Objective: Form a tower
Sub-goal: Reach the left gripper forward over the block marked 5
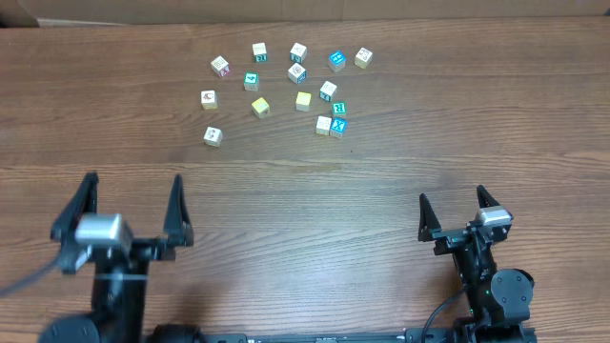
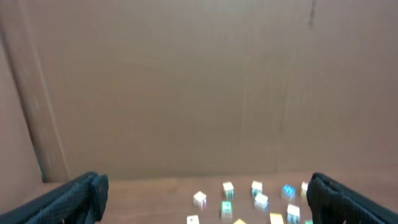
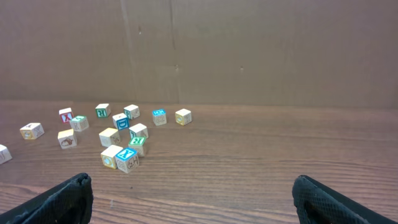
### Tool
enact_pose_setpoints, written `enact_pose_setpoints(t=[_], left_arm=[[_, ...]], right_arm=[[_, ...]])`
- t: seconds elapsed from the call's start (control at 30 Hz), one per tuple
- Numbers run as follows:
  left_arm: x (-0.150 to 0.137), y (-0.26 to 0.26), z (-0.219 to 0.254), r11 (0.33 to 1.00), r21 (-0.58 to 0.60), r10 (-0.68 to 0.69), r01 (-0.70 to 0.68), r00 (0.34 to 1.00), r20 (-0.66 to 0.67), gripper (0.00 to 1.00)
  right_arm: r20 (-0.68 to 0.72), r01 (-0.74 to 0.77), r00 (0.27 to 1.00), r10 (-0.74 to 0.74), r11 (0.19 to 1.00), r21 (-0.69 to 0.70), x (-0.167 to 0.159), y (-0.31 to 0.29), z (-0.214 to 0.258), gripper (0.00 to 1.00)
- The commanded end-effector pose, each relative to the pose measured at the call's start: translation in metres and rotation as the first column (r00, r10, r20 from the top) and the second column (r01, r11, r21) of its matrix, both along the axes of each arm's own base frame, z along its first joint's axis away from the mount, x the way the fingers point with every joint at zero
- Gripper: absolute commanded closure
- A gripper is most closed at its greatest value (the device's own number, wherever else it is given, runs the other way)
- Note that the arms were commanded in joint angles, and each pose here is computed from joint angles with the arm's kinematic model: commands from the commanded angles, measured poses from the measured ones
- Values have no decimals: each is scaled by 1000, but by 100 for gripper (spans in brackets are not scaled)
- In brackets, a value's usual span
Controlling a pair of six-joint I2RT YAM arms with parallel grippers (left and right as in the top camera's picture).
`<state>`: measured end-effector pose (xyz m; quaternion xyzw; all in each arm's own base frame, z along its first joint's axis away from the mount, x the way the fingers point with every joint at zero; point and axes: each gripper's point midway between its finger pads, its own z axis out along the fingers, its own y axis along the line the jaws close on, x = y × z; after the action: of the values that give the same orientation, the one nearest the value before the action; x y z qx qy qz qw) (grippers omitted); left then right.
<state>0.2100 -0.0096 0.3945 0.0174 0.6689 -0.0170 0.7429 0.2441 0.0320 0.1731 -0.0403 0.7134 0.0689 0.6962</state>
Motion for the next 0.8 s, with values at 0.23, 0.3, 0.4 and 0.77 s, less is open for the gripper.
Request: enact_pose_setpoints(t=[0.23, 0.3, 0.4, 0.77], left_arm=[[69, -19, 116, 989, 107, -84, 104, 981, -177, 0], [88, -21, 129, 988, 106, -90, 116, 971, -220, 0], [132, -22, 135, 984, 125, -84, 129, 947, -311, 0], [251, -27, -18, 983, 53, -82, 178, 671, -737, 0]], right_arm=[[1, 3, 1000, -3, 1000, -2, 0, 0, -3, 0], [1, 3, 1000, -3, 1000, -2, 0, 0, -2, 0], [1, 3, 1000, -3, 1000, -2, 0, 0, -3, 0], [1, 3, 1000, -3, 1000, -2, 0, 0, -3, 0]])
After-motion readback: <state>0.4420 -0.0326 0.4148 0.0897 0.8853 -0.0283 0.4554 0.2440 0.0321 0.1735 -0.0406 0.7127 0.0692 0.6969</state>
